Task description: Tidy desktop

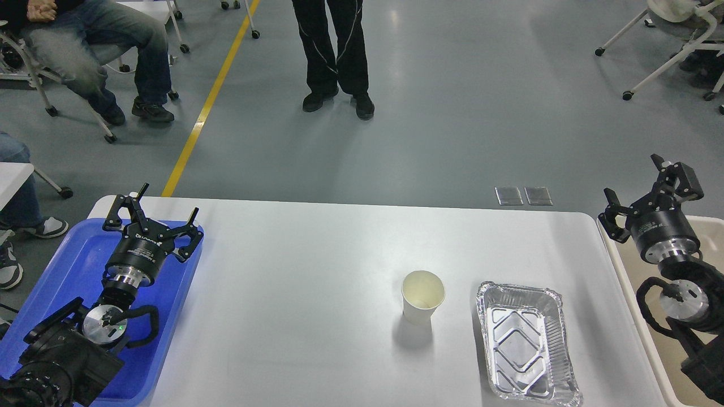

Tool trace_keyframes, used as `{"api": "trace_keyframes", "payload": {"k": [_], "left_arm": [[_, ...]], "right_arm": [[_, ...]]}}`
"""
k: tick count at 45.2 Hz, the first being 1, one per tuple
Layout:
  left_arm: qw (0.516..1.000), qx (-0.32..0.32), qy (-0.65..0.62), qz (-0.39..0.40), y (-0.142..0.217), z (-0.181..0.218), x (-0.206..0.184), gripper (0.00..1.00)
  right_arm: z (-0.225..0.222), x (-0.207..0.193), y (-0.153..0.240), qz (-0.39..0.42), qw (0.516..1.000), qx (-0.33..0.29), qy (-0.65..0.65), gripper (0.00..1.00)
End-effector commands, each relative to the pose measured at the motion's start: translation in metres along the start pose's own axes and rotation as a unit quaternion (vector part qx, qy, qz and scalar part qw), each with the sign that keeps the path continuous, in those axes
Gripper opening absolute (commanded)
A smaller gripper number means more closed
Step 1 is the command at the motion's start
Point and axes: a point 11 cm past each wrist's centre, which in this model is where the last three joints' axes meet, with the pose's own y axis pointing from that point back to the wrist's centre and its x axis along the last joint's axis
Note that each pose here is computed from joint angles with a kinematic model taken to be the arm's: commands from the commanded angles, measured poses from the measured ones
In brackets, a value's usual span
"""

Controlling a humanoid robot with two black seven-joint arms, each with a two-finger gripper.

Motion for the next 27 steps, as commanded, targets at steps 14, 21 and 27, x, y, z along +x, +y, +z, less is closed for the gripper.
{"api": "trace_keyframes", "payload": {"k": [14, 21, 27], "left_arm": [[1.000, 0.000, 0.000, -0.001, 0.000, 0.000, 0.000, 1.00], [1.000, 0.000, 0.000, 0.000, 0.000, 0.000, 0.000, 1.00], [1.000, 0.000, 0.000, 0.000, 0.000, 0.000, 0.000, 1.00]], "right_arm": [[-0.020, -0.028, -0.020, -0.112, 0.962, -0.081, 0.235, 0.99], [-0.048, -0.032, -0.028, -0.139, 0.929, -0.091, 0.330, 0.99], [-0.078, -0.038, -0.035, -0.152, 0.911, -0.080, 0.374, 0.99]]}}
